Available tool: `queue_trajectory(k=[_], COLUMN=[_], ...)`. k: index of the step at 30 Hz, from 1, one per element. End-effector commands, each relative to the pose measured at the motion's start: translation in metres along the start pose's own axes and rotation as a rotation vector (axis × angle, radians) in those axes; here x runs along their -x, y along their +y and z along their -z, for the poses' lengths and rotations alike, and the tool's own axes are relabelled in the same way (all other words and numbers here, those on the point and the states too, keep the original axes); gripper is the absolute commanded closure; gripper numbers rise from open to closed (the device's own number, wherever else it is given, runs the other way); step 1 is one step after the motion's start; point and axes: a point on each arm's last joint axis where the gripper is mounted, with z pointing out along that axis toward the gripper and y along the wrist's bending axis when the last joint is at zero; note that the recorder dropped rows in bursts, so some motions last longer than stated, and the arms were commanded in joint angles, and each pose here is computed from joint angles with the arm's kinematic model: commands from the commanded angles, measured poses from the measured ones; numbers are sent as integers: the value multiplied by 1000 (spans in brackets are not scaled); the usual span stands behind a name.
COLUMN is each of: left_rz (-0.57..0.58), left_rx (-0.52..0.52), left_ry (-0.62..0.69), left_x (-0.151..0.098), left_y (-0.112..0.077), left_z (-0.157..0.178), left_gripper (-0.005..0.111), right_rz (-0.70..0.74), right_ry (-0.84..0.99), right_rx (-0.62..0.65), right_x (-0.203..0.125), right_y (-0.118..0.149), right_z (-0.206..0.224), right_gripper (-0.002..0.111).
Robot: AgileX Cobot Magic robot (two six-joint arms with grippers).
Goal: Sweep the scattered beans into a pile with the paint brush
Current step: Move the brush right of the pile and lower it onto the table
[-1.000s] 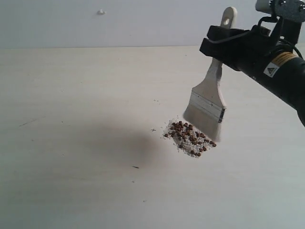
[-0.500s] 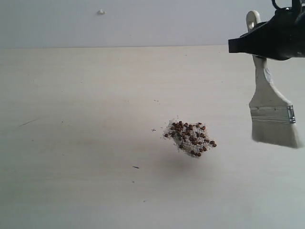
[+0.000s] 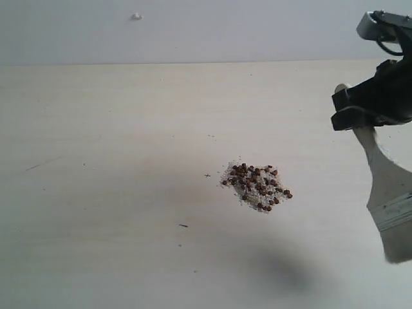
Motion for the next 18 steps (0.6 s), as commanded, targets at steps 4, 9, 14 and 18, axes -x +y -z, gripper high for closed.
queue_trajectory(k=[4, 9, 14, 18], left_rz=[7, 7, 7, 7], left_rx=[7, 7, 7, 7], left_ry=[-1, -1, -1, -1], left_x=[-1, -1, -1, -1], left_y=[1, 1, 1, 1], left_z=[0, 0, 0, 0], left_gripper=[107, 107, 107, 107], right_rz=[-75, -166, -256, -263], right_ry=[-12, -78, -88, -79], right_rx=[145, 204, 160, 127], right_x=[5, 9, 5, 2], right_y=[-7, -17, -39, -46], right_z=[-39, -60, -74, -85], right_gripper=[108, 108, 108, 108])
